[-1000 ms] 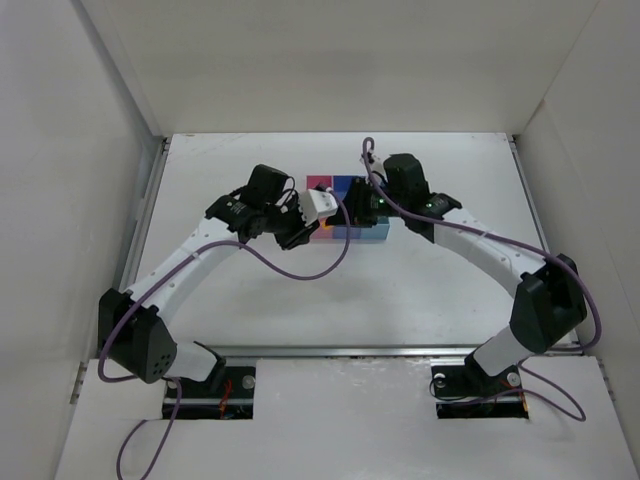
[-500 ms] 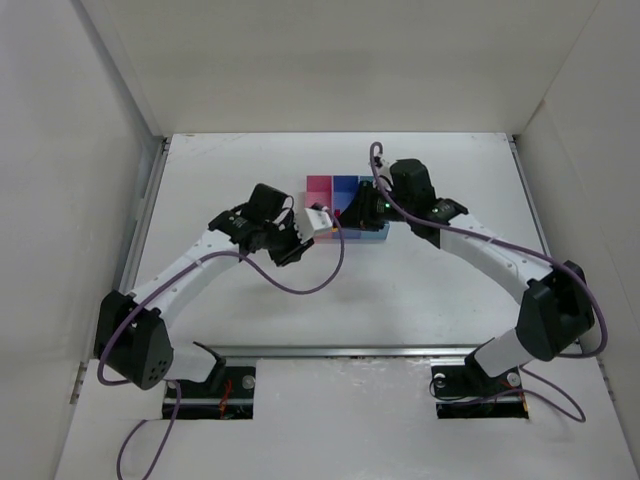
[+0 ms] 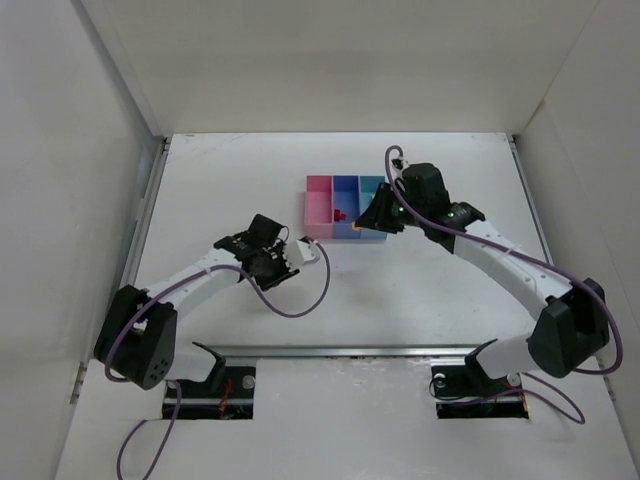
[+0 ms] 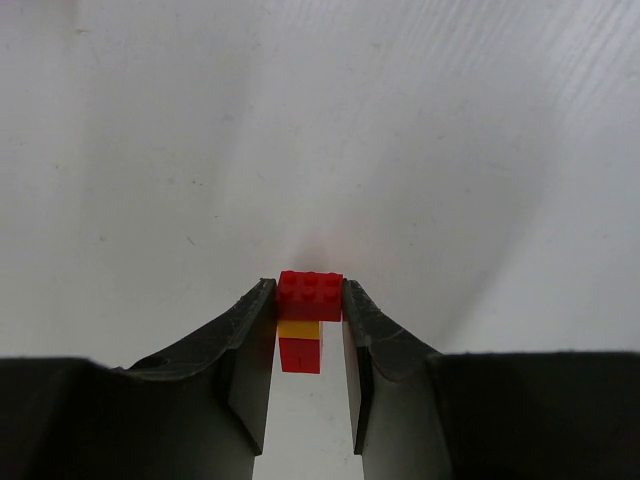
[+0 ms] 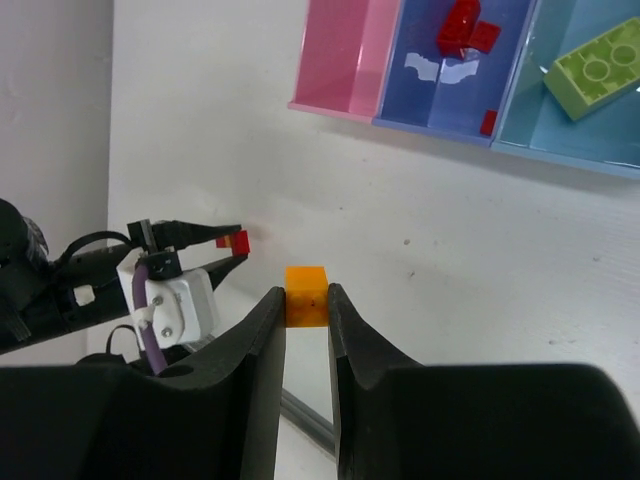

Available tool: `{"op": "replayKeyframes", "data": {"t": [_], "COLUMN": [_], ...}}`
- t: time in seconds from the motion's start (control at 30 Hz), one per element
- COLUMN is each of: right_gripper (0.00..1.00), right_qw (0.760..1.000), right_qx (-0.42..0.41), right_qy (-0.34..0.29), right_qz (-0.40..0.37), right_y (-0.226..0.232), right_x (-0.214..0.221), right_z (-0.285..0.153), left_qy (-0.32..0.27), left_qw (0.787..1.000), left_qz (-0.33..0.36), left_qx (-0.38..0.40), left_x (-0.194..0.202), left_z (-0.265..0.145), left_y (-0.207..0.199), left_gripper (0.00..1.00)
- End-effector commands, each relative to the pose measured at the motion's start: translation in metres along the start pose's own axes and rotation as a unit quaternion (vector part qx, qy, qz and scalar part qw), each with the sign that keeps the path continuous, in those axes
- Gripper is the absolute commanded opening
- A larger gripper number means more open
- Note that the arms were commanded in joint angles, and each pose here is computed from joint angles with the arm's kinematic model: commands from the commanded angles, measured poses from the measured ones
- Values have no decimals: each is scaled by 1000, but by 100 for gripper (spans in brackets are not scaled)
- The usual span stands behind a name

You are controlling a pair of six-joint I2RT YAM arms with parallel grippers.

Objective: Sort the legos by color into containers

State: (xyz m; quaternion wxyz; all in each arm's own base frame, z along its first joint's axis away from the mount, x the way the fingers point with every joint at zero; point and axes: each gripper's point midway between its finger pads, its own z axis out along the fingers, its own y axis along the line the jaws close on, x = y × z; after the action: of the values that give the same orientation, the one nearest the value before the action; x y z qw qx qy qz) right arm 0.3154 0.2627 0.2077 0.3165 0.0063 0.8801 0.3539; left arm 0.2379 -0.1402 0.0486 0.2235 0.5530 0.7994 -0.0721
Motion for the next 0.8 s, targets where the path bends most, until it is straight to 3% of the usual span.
{"op": "replayKeyframes", "data": {"t": [0.0, 0.17, 0.23, 0.4, 0.47, 0.57, 0.63, 0.7, 0.77], "right_gripper": [0, 0, 0, 0, 0, 0, 0, 0, 0], "right_qw": [1000, 999, 999, 999, 999, 999, 999, 999, 998], "right_qx": [12, 9, 10, 7, 5, 0, -14, -21, -35], "right_qy": [-26, -29, -36, -39, -43, -39, -34, -34, -40], "right_qz": [-10, -16, -17, -18, -23, -24, -30, -31, -41], "right_y": [-3, -1, 0, 2, 3, 5, 10, 13, 22], "right_x": [-10, -12, -14, -15, -17, -15, -14, -14, -21], "right_z": [-11, -14, -16, -19, -22, -22, -22, -23, -26], "left_qy": [13, 41, 43, 40, 28, -8, -33, -75, -118], "left_qw": [999, 999, 999, 999, 999, 999, 999, 996, 989], "left_qz": [10, 6, 6, 6, 7, 7, 4, 7, 17], "left_qx": [-34, -34, -27, -23, -28, -32, -36, -54, -87], "left_x": [6, 17, 18, 17, 9, -10, -24, -50, -73], "left_z": [12, 24, 29, 30, 23, 7, -6, -33, -65], "left_y": [15, 18, 16, 15, 17, 19, 22, 30, 40], "left_gripper": [20, 29, 39, 51, 58, 84, 85, 100, 100]}}
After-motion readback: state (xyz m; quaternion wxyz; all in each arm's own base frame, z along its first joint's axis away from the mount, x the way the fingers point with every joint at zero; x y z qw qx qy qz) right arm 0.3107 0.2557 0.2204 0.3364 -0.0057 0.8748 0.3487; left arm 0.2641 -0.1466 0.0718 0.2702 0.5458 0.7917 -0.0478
